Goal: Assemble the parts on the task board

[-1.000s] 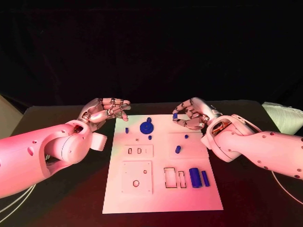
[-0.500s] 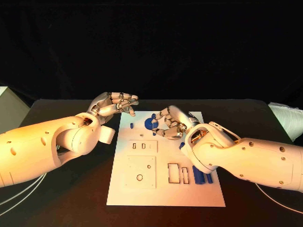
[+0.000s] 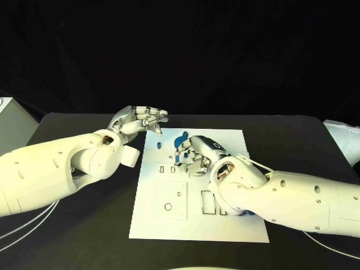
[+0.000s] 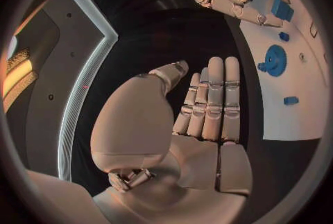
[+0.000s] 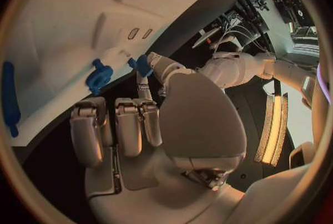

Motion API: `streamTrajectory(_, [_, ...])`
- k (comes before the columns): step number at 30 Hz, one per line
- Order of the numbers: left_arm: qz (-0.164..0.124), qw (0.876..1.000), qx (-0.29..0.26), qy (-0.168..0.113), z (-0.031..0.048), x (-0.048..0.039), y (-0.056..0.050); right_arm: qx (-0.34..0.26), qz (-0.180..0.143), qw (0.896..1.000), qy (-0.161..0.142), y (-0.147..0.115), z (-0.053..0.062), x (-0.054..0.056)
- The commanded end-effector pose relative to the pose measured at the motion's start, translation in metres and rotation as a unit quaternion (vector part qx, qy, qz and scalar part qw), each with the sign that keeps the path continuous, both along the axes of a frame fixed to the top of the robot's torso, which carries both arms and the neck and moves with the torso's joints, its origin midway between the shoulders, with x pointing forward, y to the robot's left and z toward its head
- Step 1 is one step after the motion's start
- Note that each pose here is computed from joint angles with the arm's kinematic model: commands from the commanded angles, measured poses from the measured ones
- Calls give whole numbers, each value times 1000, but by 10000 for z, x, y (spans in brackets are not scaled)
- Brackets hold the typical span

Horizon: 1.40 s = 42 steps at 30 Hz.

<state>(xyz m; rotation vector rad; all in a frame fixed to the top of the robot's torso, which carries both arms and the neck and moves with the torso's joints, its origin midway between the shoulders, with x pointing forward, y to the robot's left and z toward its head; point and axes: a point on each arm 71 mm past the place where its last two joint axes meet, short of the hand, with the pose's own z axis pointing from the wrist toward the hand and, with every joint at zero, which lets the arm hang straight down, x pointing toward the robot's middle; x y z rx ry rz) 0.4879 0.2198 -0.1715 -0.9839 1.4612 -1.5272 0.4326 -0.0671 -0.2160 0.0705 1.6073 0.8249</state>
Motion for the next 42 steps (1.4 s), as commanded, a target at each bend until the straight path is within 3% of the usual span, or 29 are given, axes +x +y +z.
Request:
streamTrajectory(1, [-3, 1000, 3, -2, 7, -2, -23, -30, 7, 999, -26, 17, -14, -4])
streamTrajectory(22, [-6, 1000, 6, 0, 3, -4, -19, -57, 9, 998, -28, 58, -247, -65])
streamTrajectory(42, [-8, 1000, 7, 2, -2, -1, -21, -64, 8, 997, -31, 69, -306, -53])
